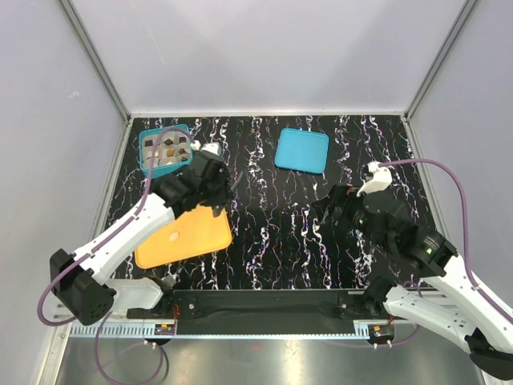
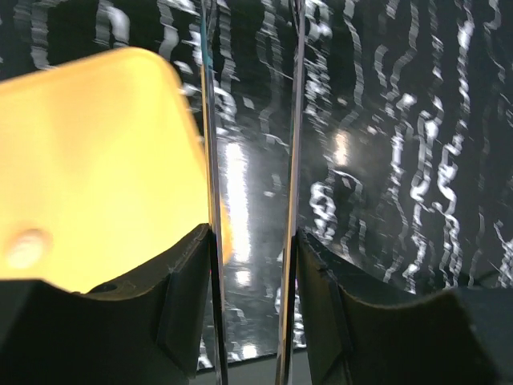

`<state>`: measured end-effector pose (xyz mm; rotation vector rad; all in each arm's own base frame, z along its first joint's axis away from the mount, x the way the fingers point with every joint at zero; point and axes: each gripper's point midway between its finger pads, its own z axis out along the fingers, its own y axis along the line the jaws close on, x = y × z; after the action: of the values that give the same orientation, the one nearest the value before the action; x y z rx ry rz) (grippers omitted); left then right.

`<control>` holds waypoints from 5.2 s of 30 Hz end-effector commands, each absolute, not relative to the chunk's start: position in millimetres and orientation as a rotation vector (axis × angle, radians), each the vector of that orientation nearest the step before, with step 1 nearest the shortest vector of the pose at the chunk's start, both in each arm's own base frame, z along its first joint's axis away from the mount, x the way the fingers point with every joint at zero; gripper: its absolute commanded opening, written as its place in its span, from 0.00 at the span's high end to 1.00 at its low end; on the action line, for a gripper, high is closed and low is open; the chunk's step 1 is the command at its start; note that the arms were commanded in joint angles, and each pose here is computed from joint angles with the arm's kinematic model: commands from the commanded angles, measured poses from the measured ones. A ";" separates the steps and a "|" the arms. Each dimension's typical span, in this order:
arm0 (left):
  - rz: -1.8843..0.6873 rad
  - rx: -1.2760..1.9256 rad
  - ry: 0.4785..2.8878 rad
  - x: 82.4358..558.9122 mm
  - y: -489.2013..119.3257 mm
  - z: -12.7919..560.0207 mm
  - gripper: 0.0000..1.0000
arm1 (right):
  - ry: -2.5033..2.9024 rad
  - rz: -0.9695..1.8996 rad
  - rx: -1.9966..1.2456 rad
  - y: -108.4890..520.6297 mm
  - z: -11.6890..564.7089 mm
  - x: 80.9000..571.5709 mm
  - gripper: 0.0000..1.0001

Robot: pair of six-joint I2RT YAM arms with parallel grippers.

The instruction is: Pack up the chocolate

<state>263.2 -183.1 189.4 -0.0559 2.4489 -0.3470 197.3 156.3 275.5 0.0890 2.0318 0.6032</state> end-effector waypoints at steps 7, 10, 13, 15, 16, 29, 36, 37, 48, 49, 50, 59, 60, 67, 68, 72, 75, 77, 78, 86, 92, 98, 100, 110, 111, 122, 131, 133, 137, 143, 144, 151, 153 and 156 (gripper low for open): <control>-0.274 -0.044 2.426 265.1 -264.5 155.8 0.53 | 1.983 0.422 0.087 133.2 313.3 212.2 0.00; -0.326 -0.025 2.424 262.6 -288.1 139.2 0.52 | 1.974 0.358 0.092 129.6 326.0 220.5 0.01; -0.339 -0.013 2.443 261.3 -304.0 123.0 0.52 | 1.980 0.311 0.113 127.8 330.5 226.5 0.00; -0.320 -0.005 2.454 259.2 -307.6 109.8 0.48 | 1.982 0.292 0.147 127.5 334.0 231.0 0.00; -0.338 0.004 2.451 257.7 -314.1 106.5 0.46 | 1.991 0.274 0.156 125.2 332.7 230.8 0.00; -0.412 0.108 2.594 221.9 -360.0 28.2 0.32 | 2.035 0.120 0.294 111.7 324.3 240.0 0.00; -0.430 0.113 2.599 221.6 -363.8 25.0 0.22 | 2.056 0.143 0.301 117.4 317.1 239.3 0.00; -0.440 0.113 2.593 221.7 -365.2 28.6 0.20 | 2.053 0.155 0.300 118.9 317.7 239.5 0.00; -0.498 0.135 2.417 231.0 -347.7 149.9 0.01 | 2.011 0.253 0.246 131.3 317.7 241.6 0.00; -0.521 0.121 2.360 233.1 -341.6 178.4 0.01 | 1.990 0.260 0.246 134.5 318.7 246.7 0.00; -0.518 0.128 2.311 237.4 -337.2 202.4 0.01 | 1.985 0.243 0.219 135.6 318.4 249.5 0.00; -0.416 -0.090 2.112 247.4 -214.8 288.9 0.01 | 2.002 0.275 0.190 139.2 316.8 327.6 0.00; -0.399 -0.133 2.068 247.5 -196.5 298.2 0.01 | 1.994 0.284 0.204 138.2 318.1 338.3 0.01; -0.213 -0.289 2.076 249.6 -125.5 292.0 0.01 | 2.118 0.261 0.271 141.7 269.7 427.8 0.01; -0.184 -0.291 2.077 250.1 -120.5 291.0 0.01 | 2.125 0.259 0.276 140.4 265.0 437.0 0.01; -0.159 -0.226 2.113 250.2 -123.3 277.8 0.01 | 2.212 0.241 0.291 141.5 232.9 472.4 0.03; -0.210 -0.124 2.171 250.7 -142.8 260.6 0.01 | 2.269 0.193 0.302 137.8 214.0 480.8 0.04; -0.218 -0.040 2.222 250.1 -153.3 248.2 0.01 | 2.297 0.171 0.319 136.4 202.5 489.6 0.04; -0.219 -0.006 2.272 248.7 -159.9 237.5 0.01 | 2.302 0.165 0.320 136.1 198.9 492.2 0.04; -0.510 0.140 2.387 222.8 -204.6 216.6 0.01 | 2.396 0.104 0.426 128.1 154.5 522.9 0.09; -0.507 0.062 2.419 207.0 -189.9 239.5 0.01 | 2.455 0.164 0.474 145.5 143.5 545.8 0.14; -0.224 -0.139 2.284 223.7 -122.5 284.5 0.01 | 2.408 0.301 0.554 165.3 155.5 565.9 0.20; -0.209 -0.179 2.281 224.1 -116.4 288.1 0.01 | 2.428 0.307 0.574 166.2 145.7 560.8 0.21; -0.247 -0.297 2.219 243.2 -109.6 312.0 0.01 | 2.545 0.165 0.456 148.8 121.9 533.1 0.28; -0.259 -0.292 2.209 246.1 -112.2 317.0 0.01 | 2.562 0.158 0.451 147.9 116.9 528.4 0.28; -0.275 -0.208 2.220 269.6 -131.8 322.4 0.01 | 2.581 -0.020 0.420 118.2 113.6 517.9 0.35; -0.283 -0.187 2.233 270.6 -133.9 320.5 0.01 | 2.584 -0.024 0.476 79.5 90.8 528.2 0.39; -0.268 -0.198 2.226 275.1 -130.0 322.2 0.01 | 2.598 0.008 0.444 84.0 84.8 531.0 0.40; -0.259 -0.252 2.190 290.0 -122.2 332.0 0.01 | 2.626 0.048 0.420 92.0 66.2 534.9 0.42; -0.247 -0.369 2.129 317.1 -105.0 333.6 0.01 | 2.641 0.090 0.394 98.2 51.6 540.3 0.43; -0.239 -0.386 2.120 321.7 -101.7 332.6 0.01 | 2.652 0.079 0.398 97.1 48.5 538.3 0.44; -0.054 -0.387 2.056 357.3 -80.9 329.4 0.01 | 2.699 0.097 0.419 102.6 27.3 532.6 0.54; -0.064 -0.390 2.039 375.8 -85.2 326.5 0.01 | 2.711 0.096 0.424 102.1 24.2 530.9 0.57; -0.102 -0.388 2.057 388.3 -96.3 317.5 0.02 | 2.732 0.105 0.443 104.6 15.7 526.6 0.61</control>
<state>361.6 -93.9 298.3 -0.3785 2.1587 -0.0837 524.6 94.6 17.3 0.4422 2.7314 0.0547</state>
